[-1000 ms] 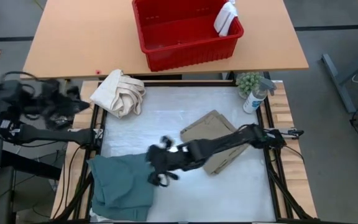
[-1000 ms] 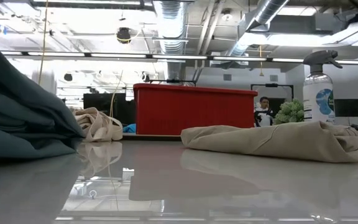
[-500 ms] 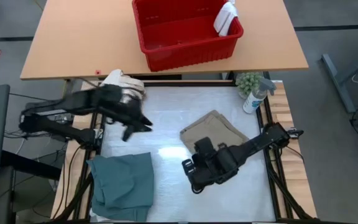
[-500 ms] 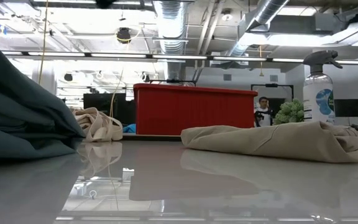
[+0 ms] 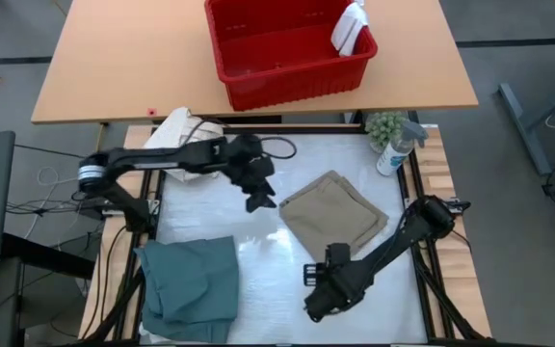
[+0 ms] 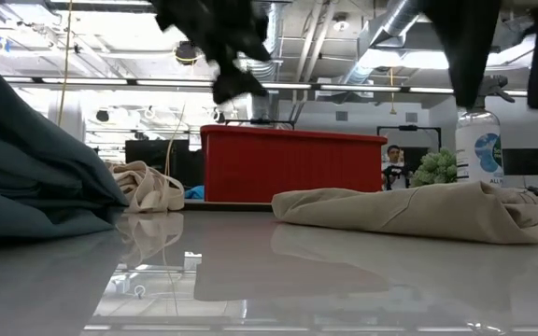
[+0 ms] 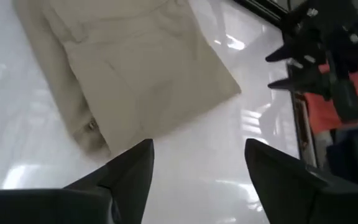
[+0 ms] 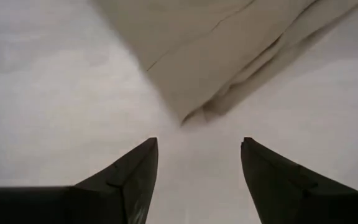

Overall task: Fold Laundry from Bin
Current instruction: Stack the brown shorts on top of the white shirt

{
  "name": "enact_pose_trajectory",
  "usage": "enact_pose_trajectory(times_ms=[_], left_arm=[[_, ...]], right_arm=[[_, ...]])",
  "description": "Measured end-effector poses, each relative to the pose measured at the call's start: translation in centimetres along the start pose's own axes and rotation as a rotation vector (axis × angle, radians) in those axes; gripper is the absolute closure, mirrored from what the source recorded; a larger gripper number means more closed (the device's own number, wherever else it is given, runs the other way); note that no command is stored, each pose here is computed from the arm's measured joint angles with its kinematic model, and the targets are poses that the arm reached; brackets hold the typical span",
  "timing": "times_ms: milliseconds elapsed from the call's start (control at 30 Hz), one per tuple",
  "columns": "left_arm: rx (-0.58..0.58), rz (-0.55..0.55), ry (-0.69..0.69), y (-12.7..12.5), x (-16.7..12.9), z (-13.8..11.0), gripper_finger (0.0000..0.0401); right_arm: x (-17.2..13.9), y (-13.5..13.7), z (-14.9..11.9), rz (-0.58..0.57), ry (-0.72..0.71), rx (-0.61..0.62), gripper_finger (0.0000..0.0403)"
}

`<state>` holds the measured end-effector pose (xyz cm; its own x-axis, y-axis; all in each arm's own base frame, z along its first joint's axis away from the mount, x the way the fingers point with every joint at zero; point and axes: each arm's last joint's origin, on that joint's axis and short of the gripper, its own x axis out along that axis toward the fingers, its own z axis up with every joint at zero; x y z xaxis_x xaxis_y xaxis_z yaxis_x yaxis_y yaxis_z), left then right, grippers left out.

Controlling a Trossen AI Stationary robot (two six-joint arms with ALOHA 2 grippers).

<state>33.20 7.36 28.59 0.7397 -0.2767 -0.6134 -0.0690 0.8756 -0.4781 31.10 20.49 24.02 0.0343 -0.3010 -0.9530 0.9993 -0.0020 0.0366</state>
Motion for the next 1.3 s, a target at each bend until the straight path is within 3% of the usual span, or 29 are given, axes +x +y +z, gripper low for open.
enact_pose_trajectory(times_ms=[100,267,567,633,867,1033,1200,1300], left_arm=[[-0.062,-0.022,0.014,2.7,1.8,0.2,0.0151],[-0.126,-0.012,-0.003,6.6,3.5,0.4,0.0149],[-0.270,-0.068,0.051,10.3,2.2,-0.3,0.0149],[-0.304,-0.072,0.062,10.9,1.7,-0.4,0.0149],[-0.384,-0.154,0.084,12.5,-0.8,-1.0,0.0149],[-0.411,-0.188,0.096,13.2,-2.1,-1.4,0.0149],[-0.439,-0.287,0.098,13.5,-2.8,-1.6,0.0149],[-0.470,-0.388,0.088,13.3,-3.7,-1.5,0.0149]], right_arm=[[1.1,0.1,1.1,-0.081,-0.018,0.025,0.0149],[1.6,0.9,3.5,-0.113,-0.089,0.051,0.0149],[4.4,3.8,8.0,-0.144,-0.177,-0.152,0.0194],[5.6,4.8,8.7,-0.147,-0.169,-0.225,0.0201],[7.2,7.5,7.6,0.021,-0.075,-0.741,0.0190],[7.2,6.4,8.2,-0.104,-0.059,-0.820,0.0175],[7.7,7.1,7.7,-0.033,0.039,-0.948,0.0142],[8.4,7.2,7.5,-0.053,0.083,-0.970,0.0123]])
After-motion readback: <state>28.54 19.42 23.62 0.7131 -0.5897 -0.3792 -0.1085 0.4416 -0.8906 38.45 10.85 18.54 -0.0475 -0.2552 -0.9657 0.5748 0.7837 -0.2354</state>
